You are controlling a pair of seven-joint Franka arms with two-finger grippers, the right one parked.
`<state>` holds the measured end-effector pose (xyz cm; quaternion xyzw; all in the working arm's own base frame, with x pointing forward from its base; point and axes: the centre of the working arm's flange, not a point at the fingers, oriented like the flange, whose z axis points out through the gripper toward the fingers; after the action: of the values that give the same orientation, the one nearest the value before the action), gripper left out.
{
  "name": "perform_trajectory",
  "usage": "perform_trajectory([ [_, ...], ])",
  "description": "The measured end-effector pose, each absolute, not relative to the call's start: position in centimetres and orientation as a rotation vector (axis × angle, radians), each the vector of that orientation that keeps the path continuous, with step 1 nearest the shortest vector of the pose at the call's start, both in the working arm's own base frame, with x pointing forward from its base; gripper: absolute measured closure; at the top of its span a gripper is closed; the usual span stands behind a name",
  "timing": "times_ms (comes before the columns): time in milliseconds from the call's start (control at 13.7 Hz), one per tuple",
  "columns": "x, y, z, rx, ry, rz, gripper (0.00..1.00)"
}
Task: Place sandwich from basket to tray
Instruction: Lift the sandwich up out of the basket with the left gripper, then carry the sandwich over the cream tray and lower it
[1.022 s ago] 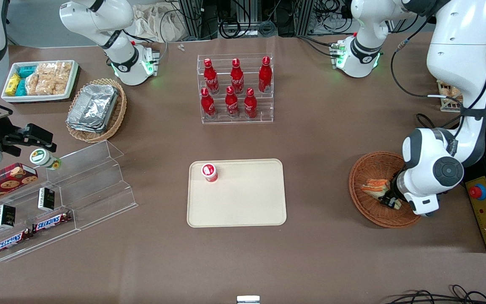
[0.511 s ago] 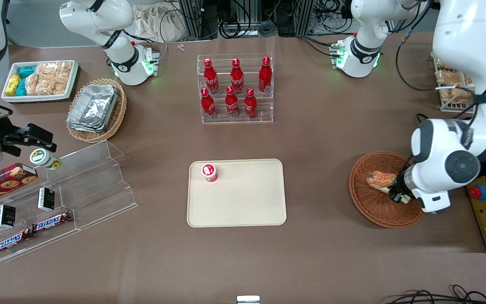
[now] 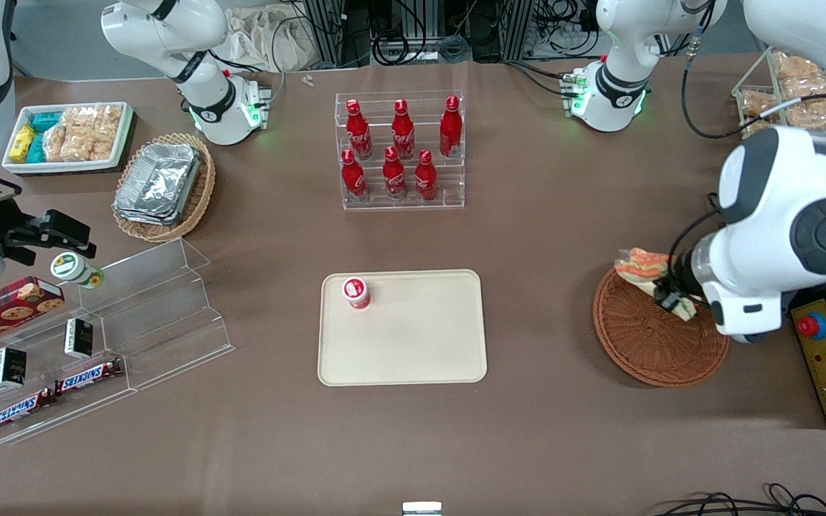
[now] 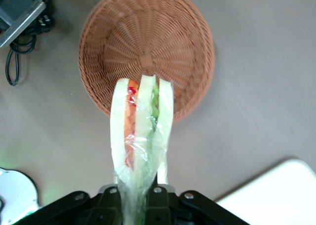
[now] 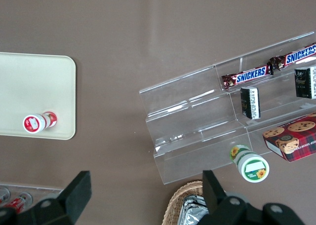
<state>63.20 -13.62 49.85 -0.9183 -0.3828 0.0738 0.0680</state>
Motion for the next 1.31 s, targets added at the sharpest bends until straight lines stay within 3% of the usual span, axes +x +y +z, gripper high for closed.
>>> perform_trajectory([
  [438, 61.3, -19.9, 51.2, -2.996, -0.555, 0.243, 0.84],
  [803, 60.5, -26.1, 48.9, -3.068, -0.258, 0.230, 0.84],
  [1314, 59.2, -36.5, 43.0, -3.165, 0.059, 0.131, 0.84],
])
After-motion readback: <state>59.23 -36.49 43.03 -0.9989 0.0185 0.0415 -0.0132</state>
